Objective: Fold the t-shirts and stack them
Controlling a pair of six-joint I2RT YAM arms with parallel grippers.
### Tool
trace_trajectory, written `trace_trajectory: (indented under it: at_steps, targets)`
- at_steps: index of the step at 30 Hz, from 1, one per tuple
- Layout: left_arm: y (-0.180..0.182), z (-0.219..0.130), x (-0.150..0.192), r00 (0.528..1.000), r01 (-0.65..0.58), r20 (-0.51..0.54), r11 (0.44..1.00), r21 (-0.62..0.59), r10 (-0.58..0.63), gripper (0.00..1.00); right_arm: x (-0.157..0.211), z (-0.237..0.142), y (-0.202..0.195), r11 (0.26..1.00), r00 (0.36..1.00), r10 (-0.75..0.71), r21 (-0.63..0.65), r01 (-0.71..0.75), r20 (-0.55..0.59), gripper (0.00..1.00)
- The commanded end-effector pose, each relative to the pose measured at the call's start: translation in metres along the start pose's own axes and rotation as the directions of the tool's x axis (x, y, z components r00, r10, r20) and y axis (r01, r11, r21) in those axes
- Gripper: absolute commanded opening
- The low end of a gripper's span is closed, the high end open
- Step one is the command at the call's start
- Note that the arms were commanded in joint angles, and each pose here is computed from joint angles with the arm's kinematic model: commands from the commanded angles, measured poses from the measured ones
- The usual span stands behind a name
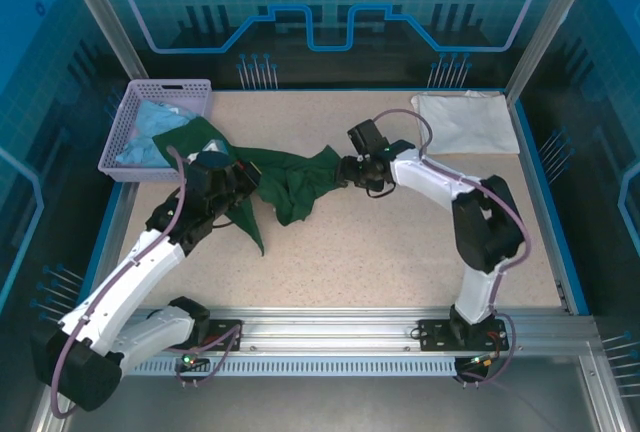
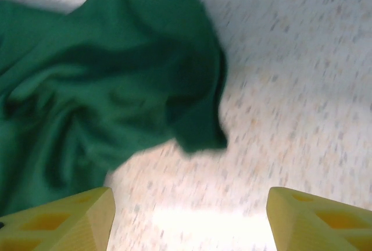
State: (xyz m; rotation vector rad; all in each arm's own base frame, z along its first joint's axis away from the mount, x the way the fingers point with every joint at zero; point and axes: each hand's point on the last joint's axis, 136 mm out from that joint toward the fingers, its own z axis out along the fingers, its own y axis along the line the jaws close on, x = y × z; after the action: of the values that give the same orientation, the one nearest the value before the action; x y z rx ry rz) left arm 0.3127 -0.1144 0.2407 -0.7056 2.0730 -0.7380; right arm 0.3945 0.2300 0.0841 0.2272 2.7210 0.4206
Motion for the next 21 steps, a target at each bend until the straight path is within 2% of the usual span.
trace_trajectory:
  at_steps: [1,3,5,6,8,10,12,16,21]
  targets:
    - [0.004,-0.005,-0.003,0.999,-0.025,0.02,1.0,-0.002,0.025,0.0,-0.008,0.019,-0.003,1.0,0.999,-0.008,0.008,0.008,-0.038,0.69]
    - [0.005,-0.005,-0.003,0.999,-0.029,0.023,1.0,-0.005,0.029,0.0,-0.015,0.028,0.001,1.0,0.999,-0.029,0.007,0.029,-0.038,0.67]
    - [0.003,-0.007,-0.006,0.999,-0.036,0.033,0.999,-0.003,0.036,0.0,-0.02,0.041,0.005,0.999,0.997,-0.054,0.004,0.054,-0.049,0.58]
    - [0.002,-0.008,-0.008,0.998,-0.041,0.039,0.999,-0.004,0.041,0.0,-0.023,0.044,0.007,0.998,0.997,-0.062,0.0,0.062,-0.055,0.49]
    - [-0.003,-0.013,-0.016,0.997,-0.05,0.06,0.999,-0.004,0.05,0.0,-0.029,0.043,0.013,0.997,0.996,-0.07,-0.045,0.068,-0.056,0.21]
    - [-0.011,-0.022,-0.028,0.994,-0.068,0.09,0.998,-0.001,0.068,0.0,-0.038,0.022,0.022,0.991,0.996,-0.088,-0.097,0.088,0.004,0.09]
    - [-0.021,-0.035,-0.044,0.986,-0.087,0.142,0.996,0.005,0.085,0.0,-0.049,-0.02,0.034,0.979,0.989,-0.117,-0.156,0.13,0.092,0.0]
    - [-0.052,-0.069,-0.079,0.961,-0.105,0.265,0.993,0.061,0.086,0.0,-0.06,-0.116,0.045,0.95,0.94,-0.153,-0.217,0.226,0.306,0.0]
    - [-0.094,-0.122,-0.126,0.903,-0.139,0.424,0.98,0.139,0.068,0.0,-0.053,-0.214,0.03,0.933,0.845,-0.166,-0.197,0.302,0.509,0.0]
